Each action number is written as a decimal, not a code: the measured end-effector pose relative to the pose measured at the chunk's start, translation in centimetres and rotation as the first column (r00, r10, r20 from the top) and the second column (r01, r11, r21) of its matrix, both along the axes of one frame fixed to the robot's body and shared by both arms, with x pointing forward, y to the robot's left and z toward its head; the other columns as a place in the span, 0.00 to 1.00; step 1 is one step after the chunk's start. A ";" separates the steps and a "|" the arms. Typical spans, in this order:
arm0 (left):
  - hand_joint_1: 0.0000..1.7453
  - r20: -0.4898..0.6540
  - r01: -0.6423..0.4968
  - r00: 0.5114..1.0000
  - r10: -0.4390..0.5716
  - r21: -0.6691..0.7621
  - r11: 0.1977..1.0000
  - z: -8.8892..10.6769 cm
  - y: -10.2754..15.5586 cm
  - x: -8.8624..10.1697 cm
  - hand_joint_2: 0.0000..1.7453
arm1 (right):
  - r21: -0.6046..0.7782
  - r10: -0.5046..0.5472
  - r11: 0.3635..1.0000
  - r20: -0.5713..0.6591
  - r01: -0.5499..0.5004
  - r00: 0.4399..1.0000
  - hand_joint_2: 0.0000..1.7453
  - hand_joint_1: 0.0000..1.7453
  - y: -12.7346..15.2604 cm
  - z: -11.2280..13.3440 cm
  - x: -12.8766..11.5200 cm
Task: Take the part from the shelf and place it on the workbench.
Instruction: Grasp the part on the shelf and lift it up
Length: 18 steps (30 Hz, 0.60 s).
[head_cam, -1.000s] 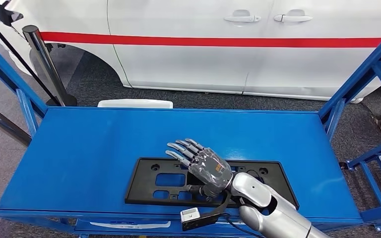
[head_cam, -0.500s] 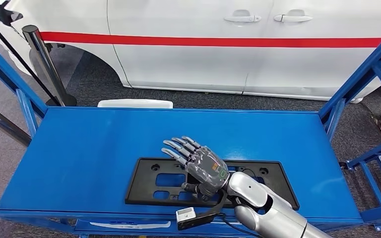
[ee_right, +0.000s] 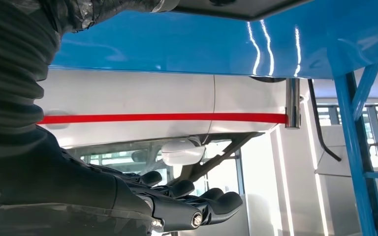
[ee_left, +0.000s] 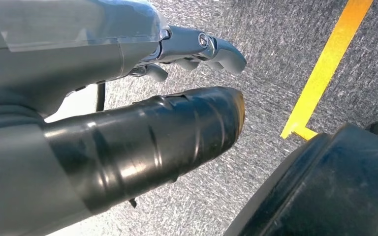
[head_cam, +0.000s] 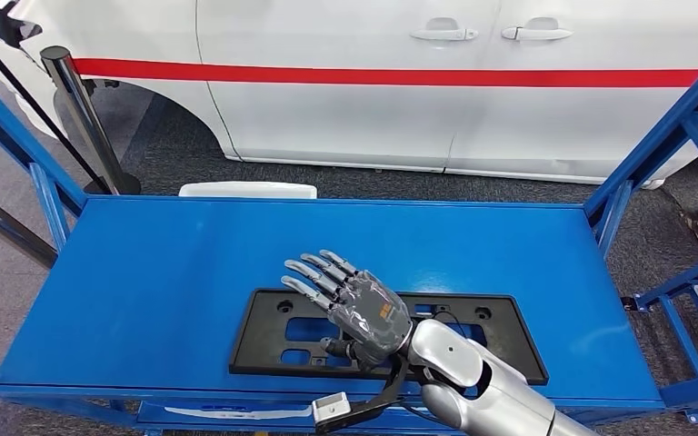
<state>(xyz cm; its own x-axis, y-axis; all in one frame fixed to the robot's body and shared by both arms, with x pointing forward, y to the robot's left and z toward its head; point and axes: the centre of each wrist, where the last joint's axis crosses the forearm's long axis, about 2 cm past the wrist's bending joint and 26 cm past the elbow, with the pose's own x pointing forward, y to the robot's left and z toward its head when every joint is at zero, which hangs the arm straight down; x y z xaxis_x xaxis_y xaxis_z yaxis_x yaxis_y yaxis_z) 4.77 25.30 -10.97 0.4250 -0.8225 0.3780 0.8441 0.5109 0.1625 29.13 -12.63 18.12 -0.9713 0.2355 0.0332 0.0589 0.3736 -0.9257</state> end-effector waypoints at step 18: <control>0.00 0.002 0.009 1.000 -0.009 -0.004 1.000 0.0 0.0 0.0 0.00 | -0.039 0.063 0.997 -0.057 -0.065 0.996 1.00 0.00 1.3 -0.7 -1.0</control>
